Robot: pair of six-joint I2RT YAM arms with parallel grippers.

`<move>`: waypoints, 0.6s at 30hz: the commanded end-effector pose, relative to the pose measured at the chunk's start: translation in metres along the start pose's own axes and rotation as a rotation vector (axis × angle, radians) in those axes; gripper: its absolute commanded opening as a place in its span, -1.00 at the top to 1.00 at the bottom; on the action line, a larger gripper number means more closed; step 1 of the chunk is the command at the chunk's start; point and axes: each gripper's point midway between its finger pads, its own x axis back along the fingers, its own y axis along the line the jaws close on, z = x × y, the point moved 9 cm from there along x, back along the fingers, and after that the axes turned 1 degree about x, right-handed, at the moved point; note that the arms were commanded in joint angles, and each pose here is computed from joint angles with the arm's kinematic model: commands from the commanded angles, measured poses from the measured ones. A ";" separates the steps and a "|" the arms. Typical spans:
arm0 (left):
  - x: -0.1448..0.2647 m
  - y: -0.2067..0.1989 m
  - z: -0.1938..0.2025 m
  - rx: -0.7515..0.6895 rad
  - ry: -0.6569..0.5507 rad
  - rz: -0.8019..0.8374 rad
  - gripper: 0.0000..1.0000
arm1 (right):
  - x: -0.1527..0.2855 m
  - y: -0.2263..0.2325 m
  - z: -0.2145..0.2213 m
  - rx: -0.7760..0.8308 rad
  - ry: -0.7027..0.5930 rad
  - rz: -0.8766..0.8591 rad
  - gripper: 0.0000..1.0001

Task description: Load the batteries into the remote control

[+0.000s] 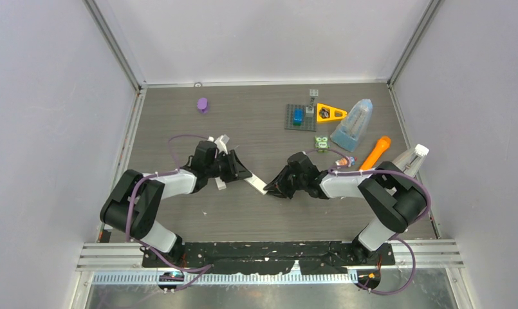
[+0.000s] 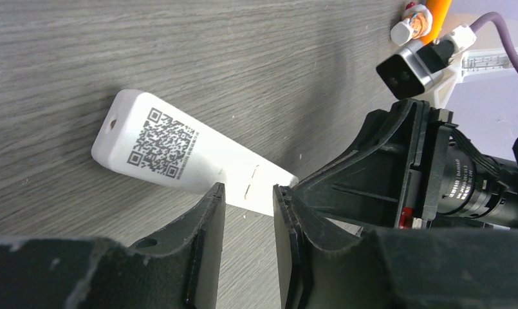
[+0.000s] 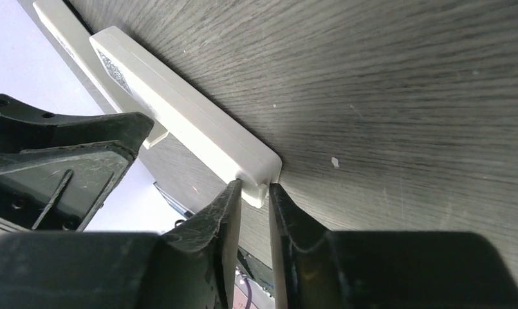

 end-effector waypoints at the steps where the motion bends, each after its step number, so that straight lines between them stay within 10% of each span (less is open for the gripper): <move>1: 0.002 -0.019 -0.019 -0.063 -0.053 0.052 0.32 | -0.013 -0.029 0.000 -0.004 -0.059 0.186 0.41; 18: 0.004 -0.010 -0.054 -0.271 -0.134 -0.238 -0.11 | -0.018 -0.028 0.001 0.044 -0.087 0.254 0.18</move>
